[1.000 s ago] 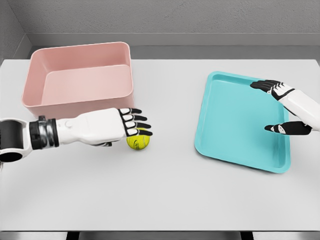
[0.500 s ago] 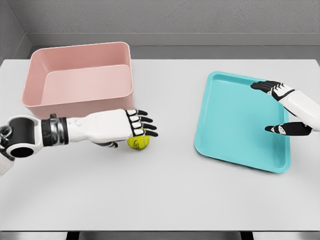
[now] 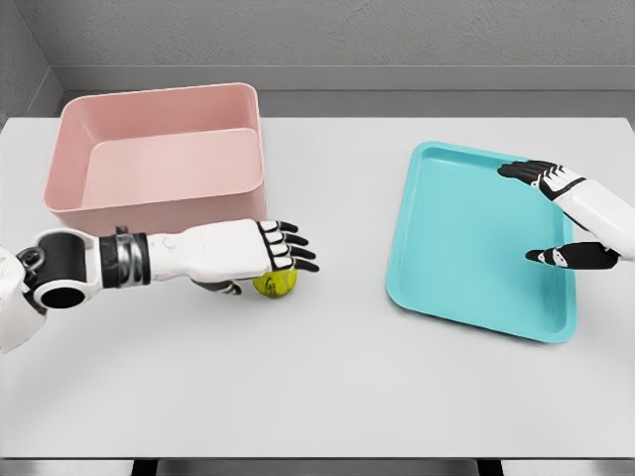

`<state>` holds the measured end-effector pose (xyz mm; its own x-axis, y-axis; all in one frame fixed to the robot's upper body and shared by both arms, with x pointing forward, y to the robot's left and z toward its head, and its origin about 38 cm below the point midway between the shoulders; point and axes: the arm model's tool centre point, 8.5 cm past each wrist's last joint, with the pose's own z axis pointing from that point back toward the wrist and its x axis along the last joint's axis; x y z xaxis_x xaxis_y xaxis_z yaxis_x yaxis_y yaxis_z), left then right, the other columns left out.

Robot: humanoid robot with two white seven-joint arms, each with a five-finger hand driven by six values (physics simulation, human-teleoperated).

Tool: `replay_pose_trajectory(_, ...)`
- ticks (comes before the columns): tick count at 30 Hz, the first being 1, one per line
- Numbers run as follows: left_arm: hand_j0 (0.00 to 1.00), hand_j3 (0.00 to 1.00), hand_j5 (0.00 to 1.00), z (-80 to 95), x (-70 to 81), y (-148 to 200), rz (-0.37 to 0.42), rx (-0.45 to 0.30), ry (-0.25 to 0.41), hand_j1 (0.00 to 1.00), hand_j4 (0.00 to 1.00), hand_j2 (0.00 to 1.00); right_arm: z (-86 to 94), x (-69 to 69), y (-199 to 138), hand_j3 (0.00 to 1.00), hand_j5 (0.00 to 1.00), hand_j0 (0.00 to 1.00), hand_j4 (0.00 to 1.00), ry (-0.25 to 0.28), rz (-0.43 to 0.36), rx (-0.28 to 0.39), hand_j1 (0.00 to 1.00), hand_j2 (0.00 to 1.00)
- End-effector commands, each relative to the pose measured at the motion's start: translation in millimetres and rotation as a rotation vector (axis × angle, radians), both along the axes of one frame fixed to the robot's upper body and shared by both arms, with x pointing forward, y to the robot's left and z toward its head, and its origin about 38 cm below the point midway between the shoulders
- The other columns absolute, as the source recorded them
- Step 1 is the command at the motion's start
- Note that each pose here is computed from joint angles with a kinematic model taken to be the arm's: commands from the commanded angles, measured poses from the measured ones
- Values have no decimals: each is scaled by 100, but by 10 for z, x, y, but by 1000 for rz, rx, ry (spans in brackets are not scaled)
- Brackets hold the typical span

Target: Put the tennis from the blue tray into the pink basket with both arms

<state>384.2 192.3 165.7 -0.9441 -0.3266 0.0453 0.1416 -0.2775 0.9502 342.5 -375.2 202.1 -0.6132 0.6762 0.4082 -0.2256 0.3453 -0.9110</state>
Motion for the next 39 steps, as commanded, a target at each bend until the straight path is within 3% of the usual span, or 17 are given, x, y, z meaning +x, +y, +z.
replay_pose_trajectory(1,100,100,100,-50,31,-8,11,-4,16,100,100,100,7,0,-3,100,100,100,100,0,0,8,100,100)
replay_pose_trajectory(20,100,100,100,-224,114,-68,26,8,56,100,100,100,-2,-2,-6,100,100,100,100,3,-1,8,100,100)
replay_pose_trajectory(25,69,69,69,-264,136,-27,39,24,68,69,69,69,8,-3,-19,100,100,100,100,0,-5,8,100,100)
replay_pose_trajectory(33,55,55,55,-302,124,-16,36,62,88,55,55,55,3,-6,-19,100,100,100,100,2,-5,8,100,100)
replay_pose_trajectory(39,55,55,55,-264,131,-31,33,53,85,55,55,55,3,-6,-19,100,100,100,100,2,-5,8,100,100)
